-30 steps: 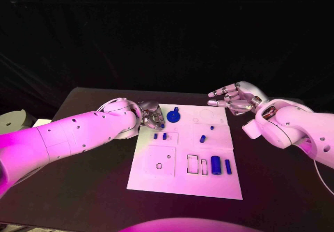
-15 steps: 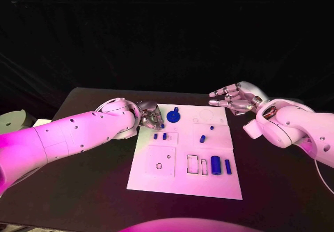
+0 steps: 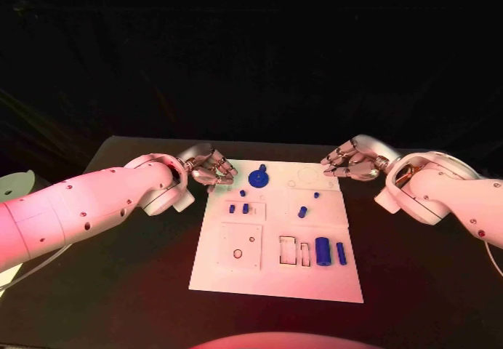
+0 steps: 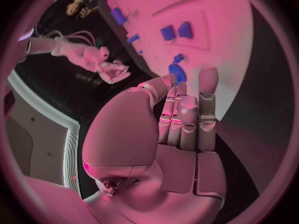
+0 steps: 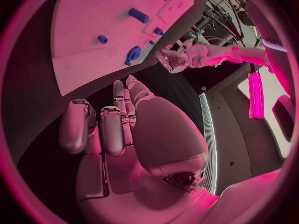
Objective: Assemble the parts on the task board
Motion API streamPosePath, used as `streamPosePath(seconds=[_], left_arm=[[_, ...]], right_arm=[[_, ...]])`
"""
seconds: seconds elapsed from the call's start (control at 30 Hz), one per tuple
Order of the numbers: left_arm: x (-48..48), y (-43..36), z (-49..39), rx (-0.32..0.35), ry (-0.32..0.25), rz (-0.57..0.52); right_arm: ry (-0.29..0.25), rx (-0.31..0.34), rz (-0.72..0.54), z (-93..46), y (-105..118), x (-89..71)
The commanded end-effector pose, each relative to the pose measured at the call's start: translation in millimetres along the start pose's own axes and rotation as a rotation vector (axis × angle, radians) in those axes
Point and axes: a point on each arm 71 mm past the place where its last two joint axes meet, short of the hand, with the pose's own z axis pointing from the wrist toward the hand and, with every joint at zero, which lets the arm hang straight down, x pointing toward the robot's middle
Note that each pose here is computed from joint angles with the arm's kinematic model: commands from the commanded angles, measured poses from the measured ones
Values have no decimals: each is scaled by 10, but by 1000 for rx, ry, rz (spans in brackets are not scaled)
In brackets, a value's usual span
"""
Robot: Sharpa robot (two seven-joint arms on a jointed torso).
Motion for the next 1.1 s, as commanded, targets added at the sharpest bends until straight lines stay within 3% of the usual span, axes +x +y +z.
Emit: streamPosePath(seconds=[0.03, 0.17, 0.33, 1.1], left_arm=[[-80, -73, -55, 113, -122, -633], [-47, -103, -119, 135, -107, -825], [-13, -126, -180, 146, -96, -918], [37, -159, -243, 144, -70, -972]], right_arm=[[53, 16, -343, -4, 26, 103], [78, 9, -464, -12, 70, 212], [101, 1, -546, -12, 121, 322], [147, -18, -583, 123, 175, 589]])
